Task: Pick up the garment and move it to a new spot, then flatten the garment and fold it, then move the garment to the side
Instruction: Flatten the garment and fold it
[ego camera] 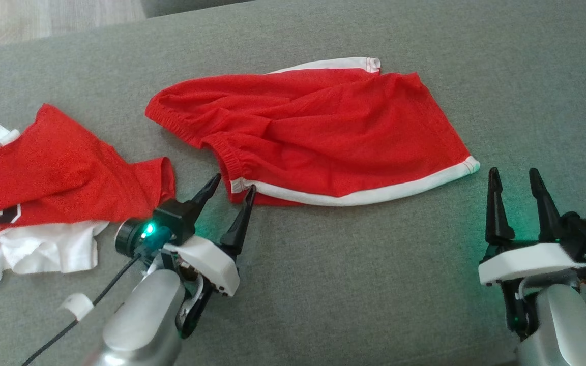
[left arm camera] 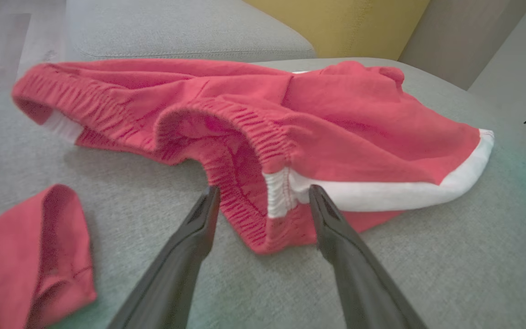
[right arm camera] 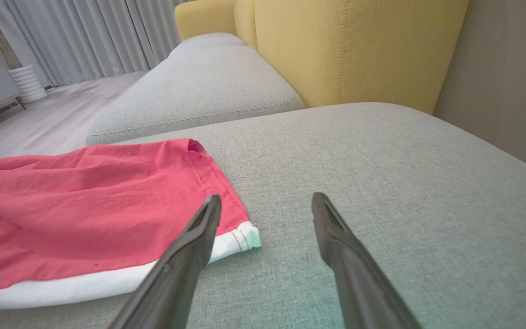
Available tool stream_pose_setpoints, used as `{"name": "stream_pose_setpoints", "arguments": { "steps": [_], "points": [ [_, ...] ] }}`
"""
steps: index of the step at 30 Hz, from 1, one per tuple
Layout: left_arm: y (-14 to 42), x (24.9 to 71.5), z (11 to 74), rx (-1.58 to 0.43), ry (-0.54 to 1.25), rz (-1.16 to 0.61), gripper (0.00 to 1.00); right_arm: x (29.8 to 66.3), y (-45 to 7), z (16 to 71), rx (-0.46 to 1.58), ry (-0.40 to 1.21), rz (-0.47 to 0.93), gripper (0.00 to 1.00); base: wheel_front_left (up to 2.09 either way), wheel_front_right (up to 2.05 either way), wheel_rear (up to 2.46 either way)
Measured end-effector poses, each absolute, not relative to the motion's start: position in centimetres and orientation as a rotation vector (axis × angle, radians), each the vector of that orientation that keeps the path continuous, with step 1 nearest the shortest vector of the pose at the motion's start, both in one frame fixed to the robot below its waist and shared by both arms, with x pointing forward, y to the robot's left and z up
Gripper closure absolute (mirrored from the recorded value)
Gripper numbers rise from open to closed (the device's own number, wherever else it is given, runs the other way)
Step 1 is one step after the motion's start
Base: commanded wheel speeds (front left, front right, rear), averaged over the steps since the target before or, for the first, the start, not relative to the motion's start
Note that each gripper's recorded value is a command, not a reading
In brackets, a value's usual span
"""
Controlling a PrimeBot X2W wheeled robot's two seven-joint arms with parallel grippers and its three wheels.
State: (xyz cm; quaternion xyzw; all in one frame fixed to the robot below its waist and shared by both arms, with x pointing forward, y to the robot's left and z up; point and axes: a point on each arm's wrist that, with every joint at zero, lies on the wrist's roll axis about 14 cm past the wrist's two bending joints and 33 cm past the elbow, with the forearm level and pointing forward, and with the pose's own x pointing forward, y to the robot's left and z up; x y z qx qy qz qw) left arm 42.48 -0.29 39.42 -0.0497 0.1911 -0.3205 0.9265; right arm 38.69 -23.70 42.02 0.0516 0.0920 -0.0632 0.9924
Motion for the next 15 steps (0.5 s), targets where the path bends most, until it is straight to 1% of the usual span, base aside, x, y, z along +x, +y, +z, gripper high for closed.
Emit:
{"name": "stream_pose_setpoints", "arguments": {
  "steps": [1,2,3,4,5,6,15],
  "points": [
    [-0.4,42.5,39.5,-0.101,0.389,-0.663,0.00,38.7,-23.8,42.0,0.103,0.184,-0.129,0.00,0.00,0.00,0.00],
    [-0.6,42.6,39.6,-0.100,0.386,-0.666,0.12,38.7,-23.8,42.1,0.103,0.183,-0.130,0.00,0.00,0.00,0.00],
    [-0.7,42.6,39.6,-0.099,0.384,-0.670,0.48,38.7,-23.8,42.1,0.103,0.182,-0.131,0.00,0.00,0.00,0.00],
    [-0.7,42.6,39.7,-0.100,0.377,-0.673,0.74,38.7,-23.9,42.1,0.103,0.182,-0.131,0.00,0.00,0.00,0.00],
    [-0.8,42.5,39.8,-0.098,0.375,-0.677,0.88,38.8,-23.9,42.2,0.103,0.180,-0.131,0.00,0.00,0.00,0.00],
    [-0.9,42.4,39.9,-0.097,0.369,-0.680,1.00,38.8,-23.9,42.2,0.103,0.180,-0.131,0.00,0.00,0.00,0.00],
    [-0.2,42.6,42.0,-0.084,0.287,-0.673,1.00,38.7,-23.5,41.7,0.104,0.196,-0.122,0.00,0.00,0.00,0.00]
  ]
}}
